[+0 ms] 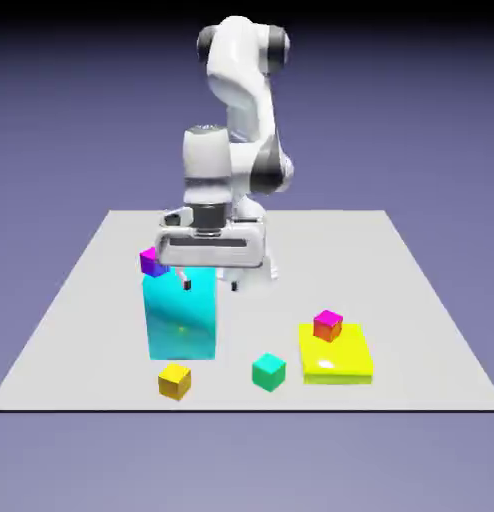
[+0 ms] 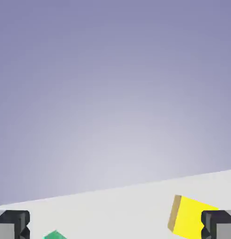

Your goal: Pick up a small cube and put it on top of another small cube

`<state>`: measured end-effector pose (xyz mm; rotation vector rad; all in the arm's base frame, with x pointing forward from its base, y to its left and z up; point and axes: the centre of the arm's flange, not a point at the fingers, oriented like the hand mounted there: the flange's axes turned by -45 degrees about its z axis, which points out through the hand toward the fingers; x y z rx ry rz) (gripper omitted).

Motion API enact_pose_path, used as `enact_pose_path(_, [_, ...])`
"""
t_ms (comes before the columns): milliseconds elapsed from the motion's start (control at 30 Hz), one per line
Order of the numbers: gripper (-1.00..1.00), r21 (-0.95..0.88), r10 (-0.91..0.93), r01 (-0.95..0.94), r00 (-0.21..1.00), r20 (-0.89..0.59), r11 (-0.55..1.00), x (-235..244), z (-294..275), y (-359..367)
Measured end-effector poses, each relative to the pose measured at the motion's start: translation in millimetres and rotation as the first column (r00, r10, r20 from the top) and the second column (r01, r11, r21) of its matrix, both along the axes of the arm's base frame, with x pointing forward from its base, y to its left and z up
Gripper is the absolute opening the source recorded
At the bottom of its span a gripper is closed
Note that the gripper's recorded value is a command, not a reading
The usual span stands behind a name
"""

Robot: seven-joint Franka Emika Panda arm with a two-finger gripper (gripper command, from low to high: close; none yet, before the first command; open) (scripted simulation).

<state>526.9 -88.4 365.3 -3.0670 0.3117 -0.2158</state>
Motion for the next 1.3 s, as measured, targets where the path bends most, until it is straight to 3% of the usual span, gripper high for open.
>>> enact_pose_path(300, [0.00,0.070,-0.084,0.115,0.934,-0.348,0.991,42,-81,-51])
enact_pose_path(633, [0.00,0.104,-0.113,0.248,0.726,-0.679,0.963,55,-181,-103])
enact_pose_path(733, [0.00,0.106,-0.108,0.278,0.656,-0.747,0.955,53,-206,-113])
enact_pose_path(867, [0.00,0.107,-0.107,0.277,0.657,-0.747,0.955,30,-253,-101])
enact_pose_path(900, [-1.00,0.106,-0.107,0.277,0.657,-0.747,0.955,24,-264,-98])
enact_pose_path(967, [-1.00,0.107,-0.107,0.278,0.657,-0.746,0.955,24,-264,-98])
enact_pose_path(1100, [-1.00,0.107,-0.101,0.267,0.659,-0.745,0.958,52,-206,-112])
enact_pose_path(1300, [-1.00,0.087,0.099,-0.052,0.692,-0.715,0.995,37,-201,-82])
